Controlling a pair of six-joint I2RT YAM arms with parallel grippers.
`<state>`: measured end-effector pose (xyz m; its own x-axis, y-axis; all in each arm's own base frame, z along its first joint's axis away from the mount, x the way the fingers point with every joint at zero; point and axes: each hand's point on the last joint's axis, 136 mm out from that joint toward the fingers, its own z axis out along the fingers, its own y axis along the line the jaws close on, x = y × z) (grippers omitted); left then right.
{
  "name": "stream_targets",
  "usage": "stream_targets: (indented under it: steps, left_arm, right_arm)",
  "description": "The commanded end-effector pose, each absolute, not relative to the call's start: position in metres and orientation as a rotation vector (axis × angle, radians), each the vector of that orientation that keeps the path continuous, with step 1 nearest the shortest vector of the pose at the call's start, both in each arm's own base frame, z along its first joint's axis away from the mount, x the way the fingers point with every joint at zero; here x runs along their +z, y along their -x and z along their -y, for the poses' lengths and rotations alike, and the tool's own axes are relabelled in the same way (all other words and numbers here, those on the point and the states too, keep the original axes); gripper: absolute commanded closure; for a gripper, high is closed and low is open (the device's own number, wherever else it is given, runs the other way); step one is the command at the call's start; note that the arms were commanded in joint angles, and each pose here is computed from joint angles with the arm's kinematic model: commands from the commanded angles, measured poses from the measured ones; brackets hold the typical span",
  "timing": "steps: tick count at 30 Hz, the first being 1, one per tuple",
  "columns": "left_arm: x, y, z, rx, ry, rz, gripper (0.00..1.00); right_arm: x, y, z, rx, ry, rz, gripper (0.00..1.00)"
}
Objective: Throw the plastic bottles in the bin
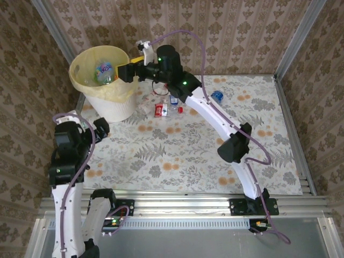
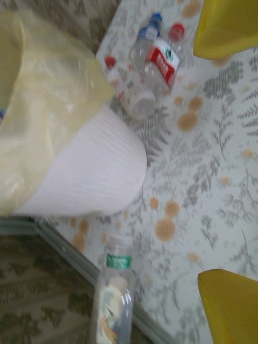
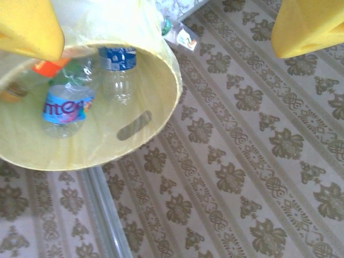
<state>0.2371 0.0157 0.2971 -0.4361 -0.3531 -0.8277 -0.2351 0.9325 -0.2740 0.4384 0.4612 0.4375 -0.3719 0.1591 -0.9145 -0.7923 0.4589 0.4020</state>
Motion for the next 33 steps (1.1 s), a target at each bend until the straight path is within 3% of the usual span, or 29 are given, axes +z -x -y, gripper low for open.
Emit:
stream_targets:
  steps: [1,9,17,23,33]
  left_arm:
    - [0.288,-0.224,-0.043,0.03,0.537,-2.118,0.0]
    - [0.274,-0.244,-0.083,0.057,0.797,-2.201,0.0]
    - [0.248,-0.281,-0.155,0.087,1.094,-2.135,0.0]
    - [0.232,-0.333,-0.179,0.078,1.037,-2.165,0.0]
    - [0.188,-0.408,-0.174,-0.041,0.835,-2.345,0.0]
  right_arm:
    - [0.438,-0.423,-0.442,1.041,0.577,-1.693,0.0]
    - [0.394,-0.393,-0.397,0.83,0.675,-1.797,0.0]
    - [0.343,-0.363,-0.351,0.772,0.723,-1.915,0.0]
    - [0.324,-0.349,-0.336,0.732,0.757,-1.968,0.0]
    - [0.303,-0.347,-0.33,0.722,0.753,-2.018,0.0]
